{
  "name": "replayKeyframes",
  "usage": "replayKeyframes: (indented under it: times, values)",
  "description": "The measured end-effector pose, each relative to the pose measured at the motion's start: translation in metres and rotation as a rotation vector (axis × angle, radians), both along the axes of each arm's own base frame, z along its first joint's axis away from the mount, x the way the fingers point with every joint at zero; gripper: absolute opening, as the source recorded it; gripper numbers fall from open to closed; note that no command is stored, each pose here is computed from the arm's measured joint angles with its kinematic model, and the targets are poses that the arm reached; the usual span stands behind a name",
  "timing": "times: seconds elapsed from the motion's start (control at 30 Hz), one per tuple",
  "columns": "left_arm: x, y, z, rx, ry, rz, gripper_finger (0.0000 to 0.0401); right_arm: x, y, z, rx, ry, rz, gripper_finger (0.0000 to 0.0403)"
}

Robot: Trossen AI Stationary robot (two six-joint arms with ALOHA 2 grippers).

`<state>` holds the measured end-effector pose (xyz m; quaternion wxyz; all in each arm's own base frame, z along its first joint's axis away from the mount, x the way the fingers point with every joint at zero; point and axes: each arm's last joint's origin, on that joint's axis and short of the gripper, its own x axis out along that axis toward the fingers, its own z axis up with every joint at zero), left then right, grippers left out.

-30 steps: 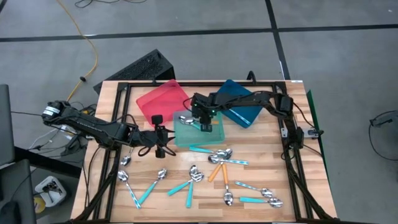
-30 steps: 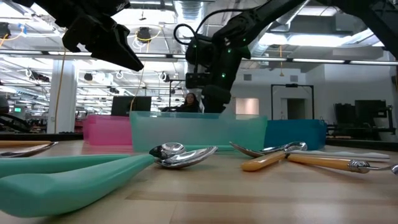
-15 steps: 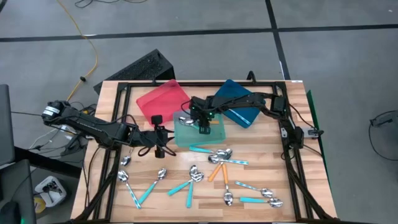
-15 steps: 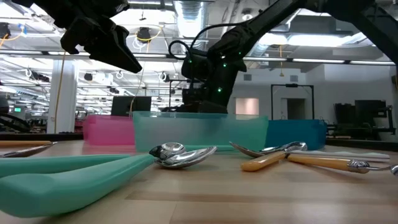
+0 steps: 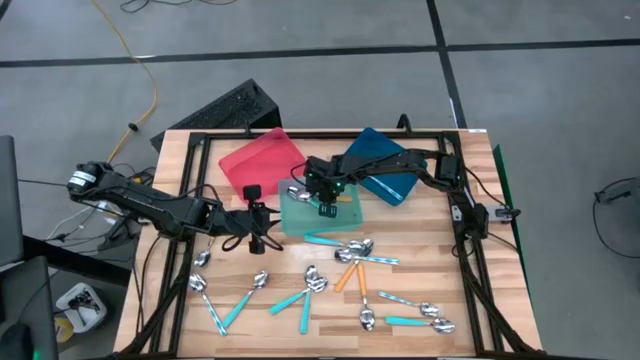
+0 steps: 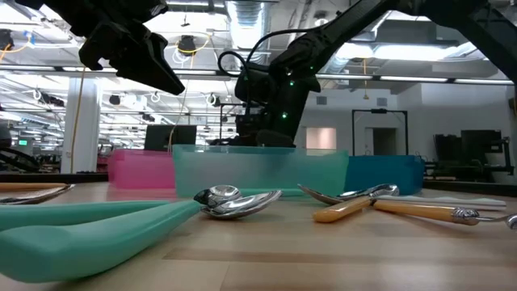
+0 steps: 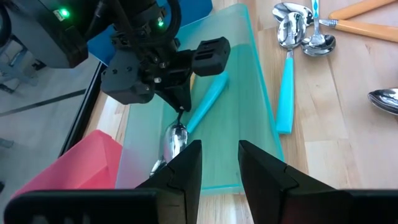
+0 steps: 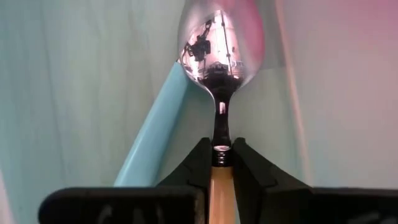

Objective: Sort silverware by color (type)
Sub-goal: Put the orange spoon into the red bin

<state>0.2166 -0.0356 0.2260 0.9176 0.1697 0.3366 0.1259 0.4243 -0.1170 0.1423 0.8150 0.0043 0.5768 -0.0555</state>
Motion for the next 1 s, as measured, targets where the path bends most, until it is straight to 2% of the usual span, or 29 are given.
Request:
replayKeyframes:
  times: [0.33, 0.53, 0.77, 1.0]
  values:
    - [0.0, -0.001, 0.0, -0.027, -0.013, 0.015, 0.0094, 0.0, 0.003, 0.003, 0.003, -0.006, -0.017, 0.006]
    - [-0.003, -0.009, 0.003, -0.031, -0.028, -0.02, 0.0094, -0.003, 0.004, 0.019, -0.005, -0.04, -0.022, 0.006]
    - [-0.018, -0.016, 0.02, -0.027, -0.123, -0.038, 0.0094, -0.004, 0.007, 0.039, -0.01, -0.094, -0.034, 0.006]
    - [-0.043, -0.018, 0.046, -0.076, -0.267, -0.08, 0.0094, 0.009, 0.017, 0.062, -0.01, -0.172, 0.008, 0.006]
